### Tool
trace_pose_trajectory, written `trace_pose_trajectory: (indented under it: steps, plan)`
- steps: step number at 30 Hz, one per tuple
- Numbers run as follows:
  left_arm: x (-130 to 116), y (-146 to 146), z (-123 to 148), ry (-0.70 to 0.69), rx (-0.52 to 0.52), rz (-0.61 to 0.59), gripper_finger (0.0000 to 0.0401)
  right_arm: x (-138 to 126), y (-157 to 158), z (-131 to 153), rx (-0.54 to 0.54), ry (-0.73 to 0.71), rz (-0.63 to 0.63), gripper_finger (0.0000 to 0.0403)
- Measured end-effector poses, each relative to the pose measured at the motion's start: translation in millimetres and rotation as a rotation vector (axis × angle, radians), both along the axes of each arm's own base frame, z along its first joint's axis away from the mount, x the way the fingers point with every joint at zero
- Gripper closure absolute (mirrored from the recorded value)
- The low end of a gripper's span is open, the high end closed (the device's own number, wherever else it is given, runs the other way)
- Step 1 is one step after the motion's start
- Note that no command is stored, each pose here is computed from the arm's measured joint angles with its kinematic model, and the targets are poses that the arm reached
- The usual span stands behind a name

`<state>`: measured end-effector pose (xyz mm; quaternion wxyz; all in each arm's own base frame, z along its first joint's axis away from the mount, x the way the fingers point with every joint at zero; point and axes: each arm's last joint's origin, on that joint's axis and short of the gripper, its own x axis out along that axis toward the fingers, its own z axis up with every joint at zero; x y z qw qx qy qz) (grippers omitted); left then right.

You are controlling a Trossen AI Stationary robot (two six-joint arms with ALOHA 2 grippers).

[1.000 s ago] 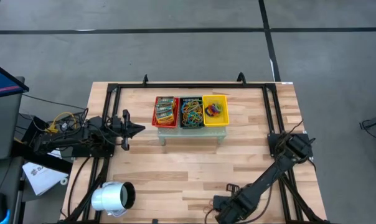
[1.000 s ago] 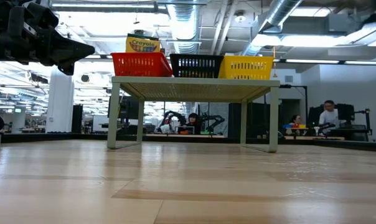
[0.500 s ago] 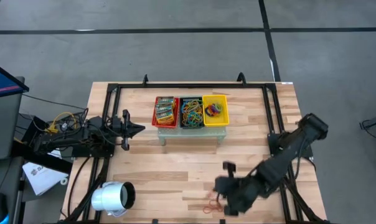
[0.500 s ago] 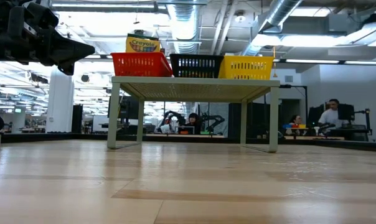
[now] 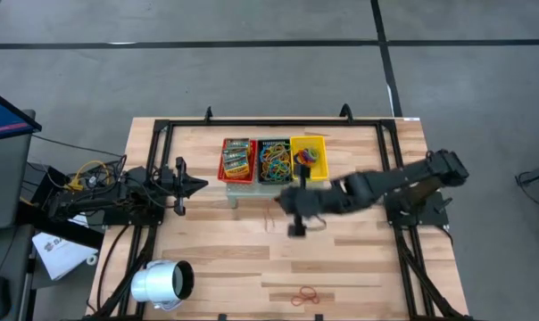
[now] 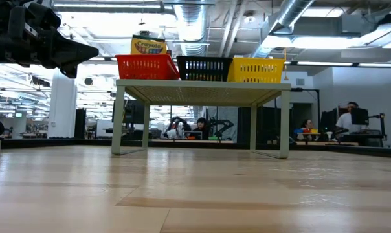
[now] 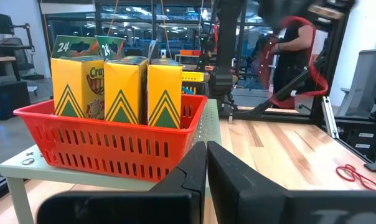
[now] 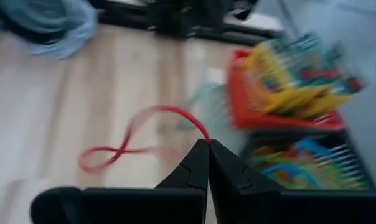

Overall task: Pick & Place Office Desk Supplies
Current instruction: Put the red rubber band into the black bin on the shelf

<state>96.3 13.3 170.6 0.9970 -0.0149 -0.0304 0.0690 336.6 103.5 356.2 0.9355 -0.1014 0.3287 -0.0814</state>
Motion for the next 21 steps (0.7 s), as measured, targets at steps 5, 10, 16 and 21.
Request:
trace_pose_trajectory:
  steps: [5, 10, 16, 21]
  plan:
    - [0, 0, 0, 0.000, 0.000, 0.000, 0.0393, 13, -49, 5, -0.081, -0.014, -0.069, 0.0403]
    - [0, 0, 0, 0.000, 0.000, 0.000, 0.0393, 21, -98, 1, -0.101, 0.008, -0.190, 0.0403]
    - [0, 0, 0, 0.000, 0.000, 0.000, 0.0393, 19, -143, 0, -0.096, 0.013, -0.319, 0.0403]
    - [0, 0, 0, 0.000, 0.000, 0.000, 0.0393, 18, -165, -3, -0.085, 0.021, -0.373, 0.0403]
